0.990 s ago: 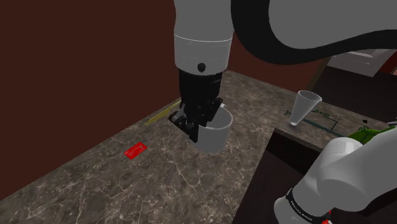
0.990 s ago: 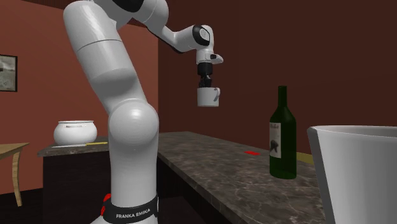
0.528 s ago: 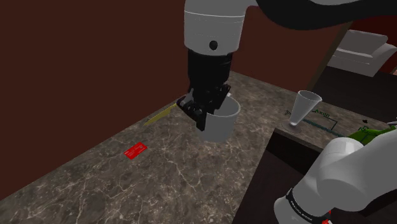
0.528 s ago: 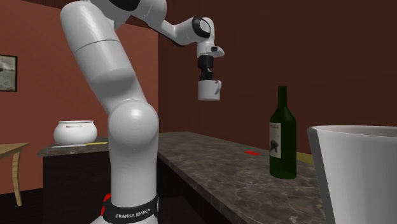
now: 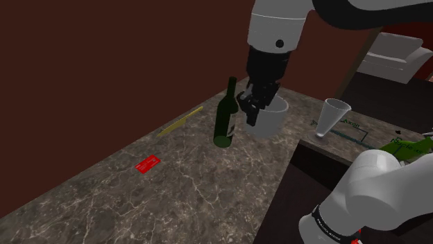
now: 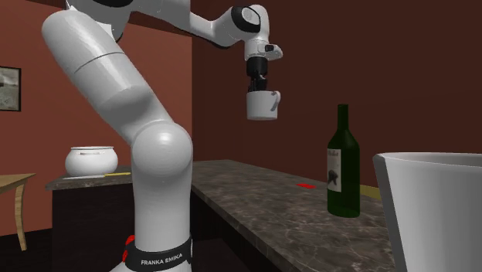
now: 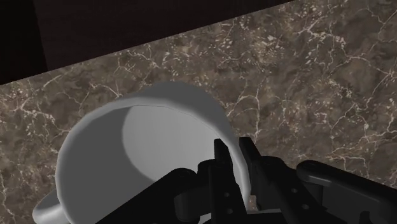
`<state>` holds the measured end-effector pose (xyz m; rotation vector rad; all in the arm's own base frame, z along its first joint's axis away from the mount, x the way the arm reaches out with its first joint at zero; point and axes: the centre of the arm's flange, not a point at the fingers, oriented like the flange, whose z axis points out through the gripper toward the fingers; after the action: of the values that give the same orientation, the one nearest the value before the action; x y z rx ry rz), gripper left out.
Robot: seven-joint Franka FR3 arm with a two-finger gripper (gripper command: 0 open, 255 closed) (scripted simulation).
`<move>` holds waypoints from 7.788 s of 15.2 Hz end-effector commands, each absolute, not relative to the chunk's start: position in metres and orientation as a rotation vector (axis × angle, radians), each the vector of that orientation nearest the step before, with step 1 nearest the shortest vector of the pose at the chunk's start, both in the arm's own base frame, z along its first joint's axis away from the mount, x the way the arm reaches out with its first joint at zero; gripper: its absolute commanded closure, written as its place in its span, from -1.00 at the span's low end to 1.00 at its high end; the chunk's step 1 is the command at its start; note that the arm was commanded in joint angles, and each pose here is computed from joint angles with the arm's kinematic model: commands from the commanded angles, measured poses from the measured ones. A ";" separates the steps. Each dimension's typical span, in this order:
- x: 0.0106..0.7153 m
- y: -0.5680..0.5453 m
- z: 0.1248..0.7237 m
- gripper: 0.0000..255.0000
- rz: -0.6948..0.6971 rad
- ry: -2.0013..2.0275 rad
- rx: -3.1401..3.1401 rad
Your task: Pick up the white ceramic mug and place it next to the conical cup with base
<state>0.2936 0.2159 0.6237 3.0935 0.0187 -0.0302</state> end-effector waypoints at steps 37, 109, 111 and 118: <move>0.254 -0.284 0.623 1.00 -0.031 0.021 3.094; 0.230 -0.586 0.365 1.00 -0.031 0.021 3.094; 0.230 -0.586 0.354 1.00 -0.031 0.021 3.094; 0.230 -0.586 0.348 1.00 -0.031 0.021 3.094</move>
<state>0.2304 -0.5864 0.3481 3.0946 0.0213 -0.0310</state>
